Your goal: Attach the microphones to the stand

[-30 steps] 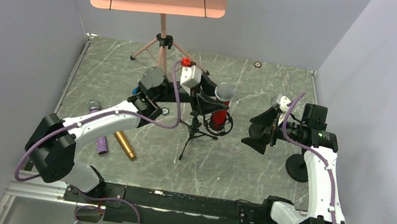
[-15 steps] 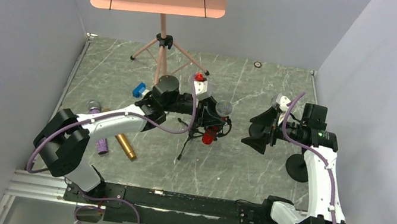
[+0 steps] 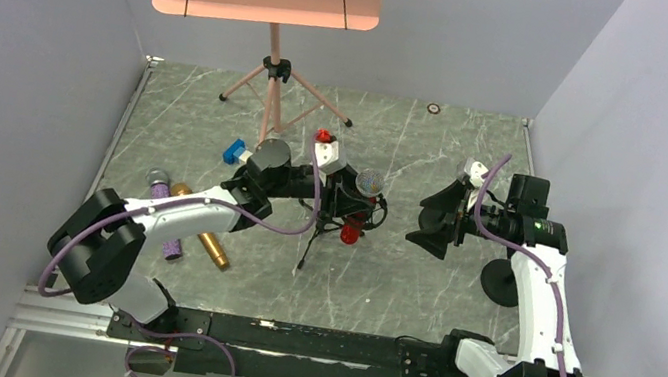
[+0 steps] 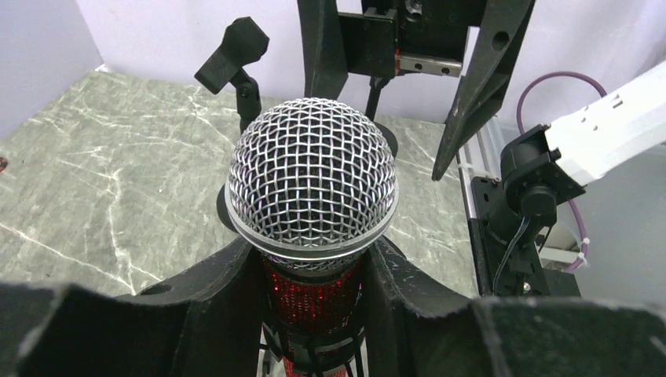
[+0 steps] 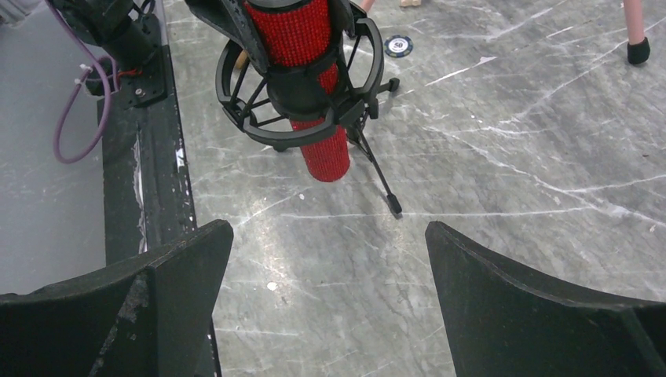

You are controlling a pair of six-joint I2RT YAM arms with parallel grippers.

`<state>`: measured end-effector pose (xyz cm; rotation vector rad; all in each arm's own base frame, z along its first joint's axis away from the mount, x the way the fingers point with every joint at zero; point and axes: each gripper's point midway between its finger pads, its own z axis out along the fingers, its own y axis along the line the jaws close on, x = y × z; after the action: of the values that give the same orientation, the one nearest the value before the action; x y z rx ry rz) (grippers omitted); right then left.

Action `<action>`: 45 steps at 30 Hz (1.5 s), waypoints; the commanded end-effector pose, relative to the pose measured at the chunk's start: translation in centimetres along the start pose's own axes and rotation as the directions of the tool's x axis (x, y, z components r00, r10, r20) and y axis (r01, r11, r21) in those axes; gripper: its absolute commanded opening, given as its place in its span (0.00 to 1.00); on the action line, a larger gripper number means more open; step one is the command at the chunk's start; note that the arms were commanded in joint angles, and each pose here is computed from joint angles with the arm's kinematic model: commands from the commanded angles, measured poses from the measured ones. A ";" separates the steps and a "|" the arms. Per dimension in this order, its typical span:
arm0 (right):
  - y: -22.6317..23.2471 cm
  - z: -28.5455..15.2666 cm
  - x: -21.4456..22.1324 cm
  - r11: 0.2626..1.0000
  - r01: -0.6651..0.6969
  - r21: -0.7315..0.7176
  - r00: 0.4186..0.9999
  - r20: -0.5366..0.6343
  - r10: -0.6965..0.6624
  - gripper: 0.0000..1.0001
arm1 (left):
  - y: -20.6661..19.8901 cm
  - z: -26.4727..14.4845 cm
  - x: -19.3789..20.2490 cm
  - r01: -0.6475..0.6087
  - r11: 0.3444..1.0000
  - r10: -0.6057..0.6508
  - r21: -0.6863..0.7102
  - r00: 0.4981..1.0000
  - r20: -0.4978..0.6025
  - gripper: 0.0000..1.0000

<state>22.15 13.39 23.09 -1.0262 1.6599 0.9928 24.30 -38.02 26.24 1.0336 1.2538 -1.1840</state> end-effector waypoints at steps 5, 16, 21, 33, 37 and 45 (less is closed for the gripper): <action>-0.4 0.1 -0.2 0.999 0.032 -0.002 0.999 0.011 -0.032 1.00 | 1.6 -1.2 -2.8 0.079 0.985 -0.073 -0.152 0.996 0.049 0.62; -0.4 0.4 0.1 0.999 0.034 -0.011 0.999 0.002 -0.034 1.00 | -0.1 -3.7 -7.2 -0.042 0.982 0.065 -0.183 0.990 0.121 0.82; -0.3 0.5 0.1 0.999 0.039 -0.017 0.999 0.004 -0.039 1.00 | 0.4 -7.1 -7.2 -0.078 0.940 0.129 -0.332 0.983 0.134 0.86; -0.1 1.0 0.5 0.999 0.037 -0.038 0.999 -0.007 -0.037 1.00 | 0.6 -12.1 1.2 0.045 0.880 0.032 -0.473 0.988 0.153 0.99; -0.2 1.0 0.7 0.999 0.034 -0.035 0.999 -0.011 -0.034 1.00 | 0.7 -12.6 2.8 0.023 0.877 0.083 -0.479 0.976 0.199 0.99; -0.4 1.0 0.8 0.999 0.036 -0.028 0.999 -0.015 -0.036 1.00 | 2.4 -11.4 4.8 0.071 0.883 0.039 -0.464 0.974 0.223 0.99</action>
<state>22.16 13.99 21.82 -1.0507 1.6835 1.0165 24.12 -26.11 15.83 0.5751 1.4641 -0.8401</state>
